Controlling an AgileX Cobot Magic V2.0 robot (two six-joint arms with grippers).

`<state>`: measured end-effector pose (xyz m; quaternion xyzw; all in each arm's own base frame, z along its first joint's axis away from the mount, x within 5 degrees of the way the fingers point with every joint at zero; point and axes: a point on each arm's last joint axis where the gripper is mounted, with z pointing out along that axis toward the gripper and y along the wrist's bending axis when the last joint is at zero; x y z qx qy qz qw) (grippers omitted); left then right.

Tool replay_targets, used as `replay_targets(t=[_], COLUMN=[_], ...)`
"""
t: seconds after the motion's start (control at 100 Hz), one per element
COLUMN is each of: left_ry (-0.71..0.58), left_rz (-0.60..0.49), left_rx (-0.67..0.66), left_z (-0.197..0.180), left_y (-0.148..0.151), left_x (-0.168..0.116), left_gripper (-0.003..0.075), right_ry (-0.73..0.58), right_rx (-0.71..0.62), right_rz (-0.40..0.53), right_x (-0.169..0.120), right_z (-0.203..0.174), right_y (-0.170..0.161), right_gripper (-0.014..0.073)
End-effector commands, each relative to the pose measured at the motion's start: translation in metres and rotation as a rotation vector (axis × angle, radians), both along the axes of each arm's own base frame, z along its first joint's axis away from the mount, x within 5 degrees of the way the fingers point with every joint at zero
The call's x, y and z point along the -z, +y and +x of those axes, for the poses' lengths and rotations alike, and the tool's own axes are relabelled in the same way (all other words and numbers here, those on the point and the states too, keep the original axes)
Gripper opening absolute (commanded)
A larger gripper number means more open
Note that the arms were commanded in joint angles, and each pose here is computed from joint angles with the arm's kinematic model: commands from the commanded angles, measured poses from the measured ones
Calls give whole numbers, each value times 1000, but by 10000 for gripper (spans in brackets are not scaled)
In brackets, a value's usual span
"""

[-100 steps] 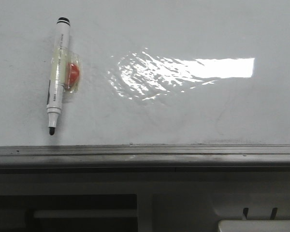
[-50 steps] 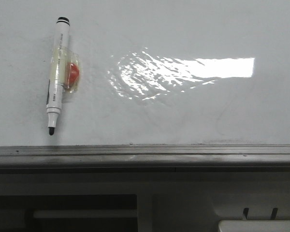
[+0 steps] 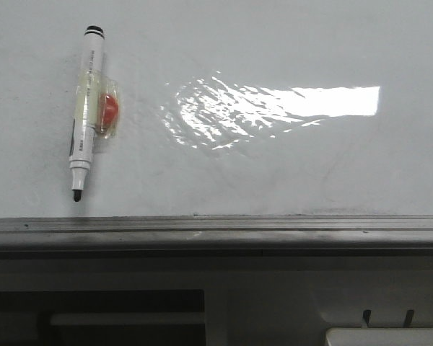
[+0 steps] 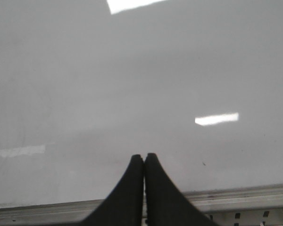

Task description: Write number 9 on whiteboard

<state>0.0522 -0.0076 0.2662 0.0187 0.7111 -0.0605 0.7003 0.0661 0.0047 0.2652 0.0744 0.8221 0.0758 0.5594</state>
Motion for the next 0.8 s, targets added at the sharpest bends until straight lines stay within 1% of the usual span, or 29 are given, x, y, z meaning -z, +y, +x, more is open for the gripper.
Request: replay_targets(t=[0.0,0.09,0.14,0.16,0.23,0.26,0.28,0.3,0.34,0.36,0.41,0.45,0.52,0.66,0.73,0.79], left_ry=[-49,-20,-16,-20,-35,-43,-49,-56,-76,-86,-105,-117,-135,-133,-116,-77], left_rz=[-18,-19,-19,-21,-23,-24,-24,-25,-27,-28,-31,-32,-55,-64,-113,-152], left_rx=[-7,-2,-2,-2,-5,-7,-8,-9,-13,-15,-19,-21,-21,-19,5,41], left_z=[2,3,4,4,4,4,4,4,4,4,4,4,3,4,6,11], left_y=[0,0,0,0,0,0,0,1,1,1,2,2,2,2,0,-3], left_x=[-14,-12,-12,-12,-14,-14,-15,-16,-17,-18,-20,-21,-22,-22,-22,-20], left_gripper=[-19,-17,9,31,141,216,248,314,405,440,491,498,486,438,426,426], right_ry=[-53,-41,-38,-38,-36,-37,-37,-37,-37,-37,-37,-37,-37,-37,-37,-37], right_rx=[5,4,3,3,3,3,3,3,3,3,3,3,3,3,3,3], right_rz=[6,6,6,6,6,6,6,6,6,6,6,6,6,6,6,6], right_x=[-14,-13,-13,-13,-13,-13,-13,-13,-13,-13,-13,-13,-13,-13,-13,-13], right_z=[6,6,6,6,6,6,6,6,6,6,6,6,6,6,6,6], right_y=[0,0,0,0,0,0,0,0,0,0,0,0,0,0,0,0], right_gripper=[-69,-69,-69,-69,-69,-69,-69,-69,-69,-69,-69,-69,-69,-69,-69,-69])
